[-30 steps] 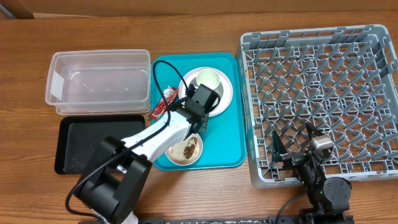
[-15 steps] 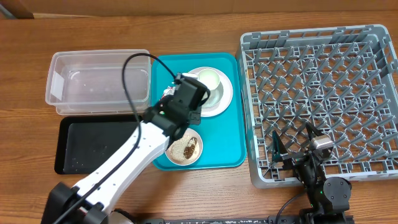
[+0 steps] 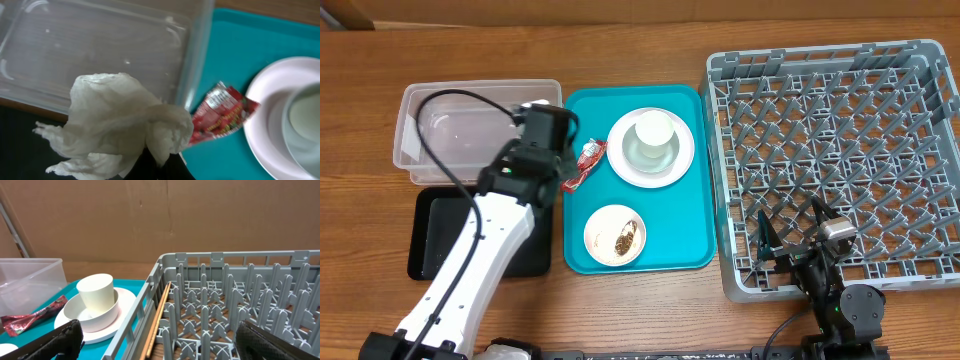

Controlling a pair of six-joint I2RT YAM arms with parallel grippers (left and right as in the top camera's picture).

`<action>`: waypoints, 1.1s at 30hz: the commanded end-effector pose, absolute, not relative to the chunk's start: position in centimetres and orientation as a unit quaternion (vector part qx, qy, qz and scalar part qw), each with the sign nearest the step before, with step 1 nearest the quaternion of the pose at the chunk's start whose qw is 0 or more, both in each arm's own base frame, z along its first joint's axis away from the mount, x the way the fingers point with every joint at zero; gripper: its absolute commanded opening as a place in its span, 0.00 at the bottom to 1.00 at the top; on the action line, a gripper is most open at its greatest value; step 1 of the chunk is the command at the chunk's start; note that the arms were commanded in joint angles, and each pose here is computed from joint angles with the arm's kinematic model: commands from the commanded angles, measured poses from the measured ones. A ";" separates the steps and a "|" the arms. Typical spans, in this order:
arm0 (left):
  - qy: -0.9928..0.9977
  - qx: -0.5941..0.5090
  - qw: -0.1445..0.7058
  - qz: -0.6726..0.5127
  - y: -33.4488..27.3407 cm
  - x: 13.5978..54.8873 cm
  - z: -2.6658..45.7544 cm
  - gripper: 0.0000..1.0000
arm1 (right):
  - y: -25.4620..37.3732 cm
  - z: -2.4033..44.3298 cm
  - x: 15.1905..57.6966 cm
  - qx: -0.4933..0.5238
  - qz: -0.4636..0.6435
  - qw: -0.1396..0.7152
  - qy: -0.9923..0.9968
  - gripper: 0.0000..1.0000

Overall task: Sort waste into correct bins and load items into the dishwasher
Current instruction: 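Carry the tissue left and release it into the clear bin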

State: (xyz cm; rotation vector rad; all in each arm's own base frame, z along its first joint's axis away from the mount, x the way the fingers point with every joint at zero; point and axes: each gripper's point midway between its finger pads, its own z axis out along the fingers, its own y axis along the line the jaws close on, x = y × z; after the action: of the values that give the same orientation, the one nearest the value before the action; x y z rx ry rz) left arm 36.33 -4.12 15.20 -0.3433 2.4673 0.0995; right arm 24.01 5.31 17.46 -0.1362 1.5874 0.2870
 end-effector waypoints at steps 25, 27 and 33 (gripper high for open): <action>0.879 -0.209 0.412 0.118 5.0 42.3 17.2 0.04 | 5.0 17.3 24.1 -0.057 0.123 0.693 0.708 1.00; 0.877 -0.216 0.407 0.140 5.7 42.3 16.6 0.04 | 5.0 17.3 24.1 -0.057 0.123 0.693 0.708 1.00; 0.875 -0.222 0.389 0.184 6.9 42.6 14.6 0.04 | 5.0 17.3 24.1 -0.057 0.123 0.693 0.708 1.00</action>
State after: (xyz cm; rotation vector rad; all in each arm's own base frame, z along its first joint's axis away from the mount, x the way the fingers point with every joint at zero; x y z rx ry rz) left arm 42.24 5.42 14.67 -0.5590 2.2445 0.3552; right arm 24.01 5.31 17.45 -0.1361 1.5879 0.2876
